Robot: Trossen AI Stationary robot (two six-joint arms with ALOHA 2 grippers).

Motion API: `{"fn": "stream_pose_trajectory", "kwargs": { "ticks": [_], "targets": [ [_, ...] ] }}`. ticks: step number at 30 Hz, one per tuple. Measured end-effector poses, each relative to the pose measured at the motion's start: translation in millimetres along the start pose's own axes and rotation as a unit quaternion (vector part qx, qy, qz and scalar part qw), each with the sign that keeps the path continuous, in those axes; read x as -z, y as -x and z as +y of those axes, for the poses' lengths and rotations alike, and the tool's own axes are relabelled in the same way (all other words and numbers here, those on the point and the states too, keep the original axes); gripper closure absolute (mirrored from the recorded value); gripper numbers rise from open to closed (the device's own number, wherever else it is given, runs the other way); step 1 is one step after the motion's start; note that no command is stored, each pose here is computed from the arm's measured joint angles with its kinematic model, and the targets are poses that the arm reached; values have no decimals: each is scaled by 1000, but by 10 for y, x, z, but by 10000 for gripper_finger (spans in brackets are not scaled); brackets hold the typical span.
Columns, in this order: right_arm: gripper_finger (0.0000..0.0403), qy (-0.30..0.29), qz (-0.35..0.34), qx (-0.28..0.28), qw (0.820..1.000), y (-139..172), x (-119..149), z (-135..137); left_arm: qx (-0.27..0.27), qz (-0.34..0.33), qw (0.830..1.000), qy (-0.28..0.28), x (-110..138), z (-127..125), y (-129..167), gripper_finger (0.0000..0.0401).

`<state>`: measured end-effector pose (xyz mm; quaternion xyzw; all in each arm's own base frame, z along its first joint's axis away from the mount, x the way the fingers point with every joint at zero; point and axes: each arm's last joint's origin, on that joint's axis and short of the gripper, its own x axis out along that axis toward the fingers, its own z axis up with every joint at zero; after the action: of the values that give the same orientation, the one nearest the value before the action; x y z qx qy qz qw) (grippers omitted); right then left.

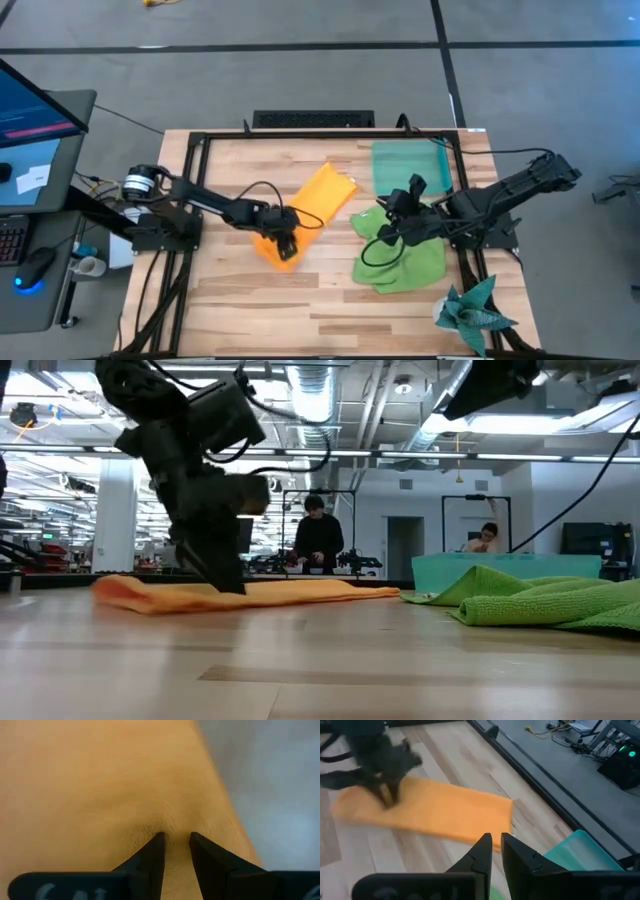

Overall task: Roll microfiber towels into tight, uniform cylinder then place into a basket
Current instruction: Fold the orange towel

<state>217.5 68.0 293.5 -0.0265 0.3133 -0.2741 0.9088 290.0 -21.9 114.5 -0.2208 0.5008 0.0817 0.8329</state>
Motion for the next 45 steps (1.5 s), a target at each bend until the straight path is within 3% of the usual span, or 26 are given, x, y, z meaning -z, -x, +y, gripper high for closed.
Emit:
{"fn": "stream_pose_trajectory", "kwargs": {
  "ticks": [5,10,13,20,28,33,38,45],
  "targets": [
    [338,-15,0,-1,1000,3,2,3,163,12,983,-82,-62,-274,-131,313],
    [338,-29,5,-5,1000,4,51,28,187,-31,970,-152,-332,-430,39,313],
    [338,-33,10,-6,999,2,102,46,146,-45,971,-183,-495,-431,190,313],
    [338,-43,12,-9,999,18,119,59,-42,-81,966,-240,-777,-249,421,313],
    [338,-39,12,-7,999,12,113,53,-53,-22,969,-240,-836,162,32,313],
    [338,-15,11,-7,1000,12,111,53,-62,-22,976,-206,-888,359,-163,313],
    [338,-9,11,-7,1000,12,112,53,-76,-9,988,-133,-870,431,-198,313],
    [338,-4,11,-7,1000,12,111,53,-229,-43,972,-42,-874,552,-102,313]
  ]
}}
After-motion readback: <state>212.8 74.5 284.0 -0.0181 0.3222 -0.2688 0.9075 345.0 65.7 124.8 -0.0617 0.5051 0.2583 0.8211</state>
